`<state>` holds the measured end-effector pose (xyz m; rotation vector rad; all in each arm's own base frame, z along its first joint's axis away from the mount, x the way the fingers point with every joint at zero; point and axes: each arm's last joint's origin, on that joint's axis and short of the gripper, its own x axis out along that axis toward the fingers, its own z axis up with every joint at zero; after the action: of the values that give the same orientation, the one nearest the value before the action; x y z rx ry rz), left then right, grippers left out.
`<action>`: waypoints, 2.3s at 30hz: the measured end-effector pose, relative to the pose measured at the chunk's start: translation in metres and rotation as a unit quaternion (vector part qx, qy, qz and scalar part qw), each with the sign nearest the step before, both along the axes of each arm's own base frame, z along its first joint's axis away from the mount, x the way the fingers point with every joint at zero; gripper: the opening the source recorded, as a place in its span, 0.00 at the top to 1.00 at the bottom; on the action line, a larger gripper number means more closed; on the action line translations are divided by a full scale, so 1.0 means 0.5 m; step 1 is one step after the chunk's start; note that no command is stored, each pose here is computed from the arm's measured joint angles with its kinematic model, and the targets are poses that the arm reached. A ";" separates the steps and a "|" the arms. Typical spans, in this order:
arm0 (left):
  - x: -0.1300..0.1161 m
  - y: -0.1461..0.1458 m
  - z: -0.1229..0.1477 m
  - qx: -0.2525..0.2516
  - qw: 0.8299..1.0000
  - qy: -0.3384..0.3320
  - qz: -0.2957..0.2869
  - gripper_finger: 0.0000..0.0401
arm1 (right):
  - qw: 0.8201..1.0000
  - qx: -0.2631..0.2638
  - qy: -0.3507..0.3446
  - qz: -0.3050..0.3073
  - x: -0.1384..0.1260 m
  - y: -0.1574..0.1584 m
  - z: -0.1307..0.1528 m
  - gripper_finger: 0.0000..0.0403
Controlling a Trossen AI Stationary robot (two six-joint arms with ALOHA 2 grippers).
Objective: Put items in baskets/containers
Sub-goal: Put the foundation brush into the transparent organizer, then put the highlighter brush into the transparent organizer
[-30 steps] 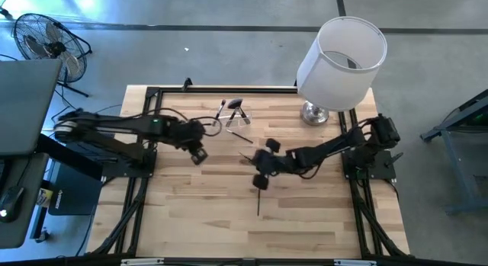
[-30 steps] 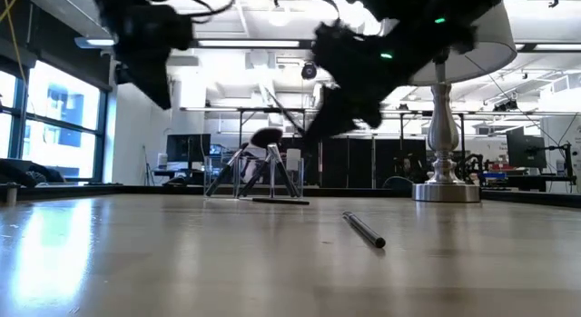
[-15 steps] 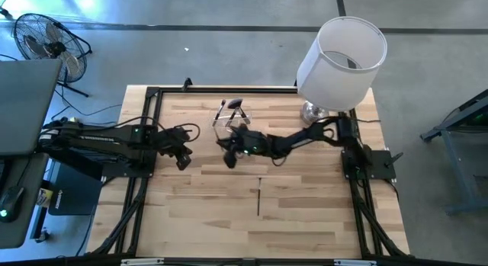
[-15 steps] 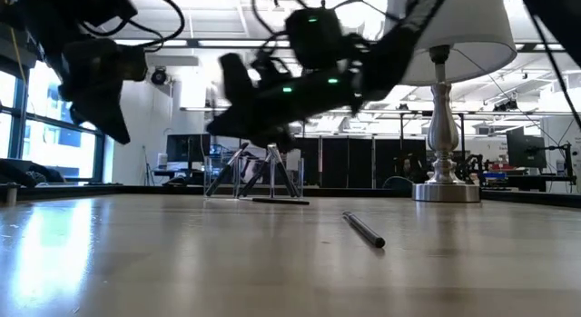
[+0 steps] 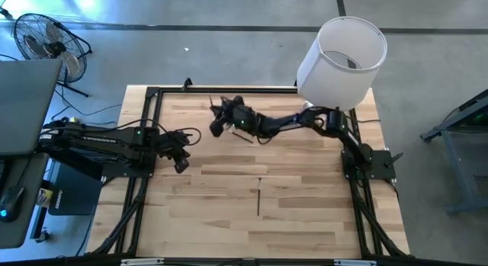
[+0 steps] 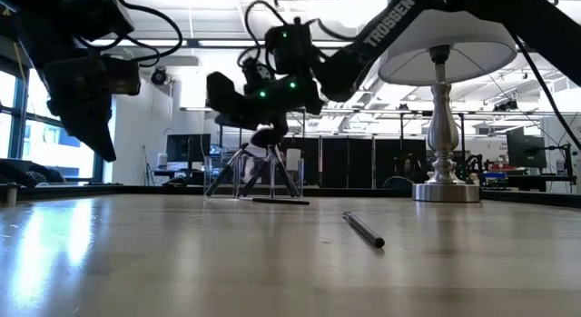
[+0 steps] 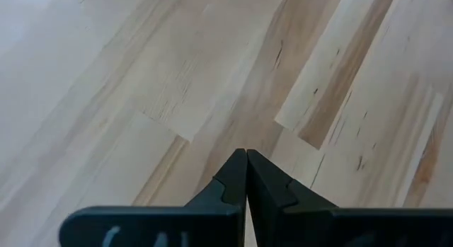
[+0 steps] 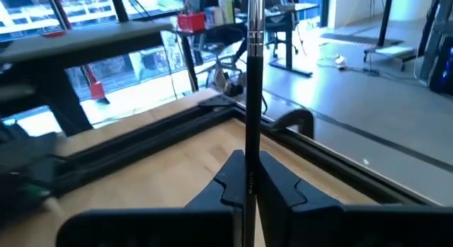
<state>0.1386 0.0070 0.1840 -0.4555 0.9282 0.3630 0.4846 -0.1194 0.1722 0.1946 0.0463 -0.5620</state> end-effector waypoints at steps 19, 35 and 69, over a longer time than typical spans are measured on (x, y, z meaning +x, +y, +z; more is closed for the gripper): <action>-0.001 0.002 0.000 0.024 1.000 0.005 -0.013 1.00 | 0.998 0.019 0.051 0.020 -0.016 -0.051 -0.021 0.93; 0.000 0.002 0.000 0.024 1.000 0.002 -0.012 1.00 | 0.998 0.022 0.049 0.020 -0.016 -0.050 -0.021 0.85; 0.160 -0.038 0.133 0.054 0.989 -0.132 0.037 1.00 | 0.926 0.233 0.288 0.071 -0.339 0.226 0.019 1.00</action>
<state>0.2185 -0.0120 0.2506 -0.4278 0.6323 0.4083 0.3153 -0.0062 0.1816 0.4805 0.7670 -0.4405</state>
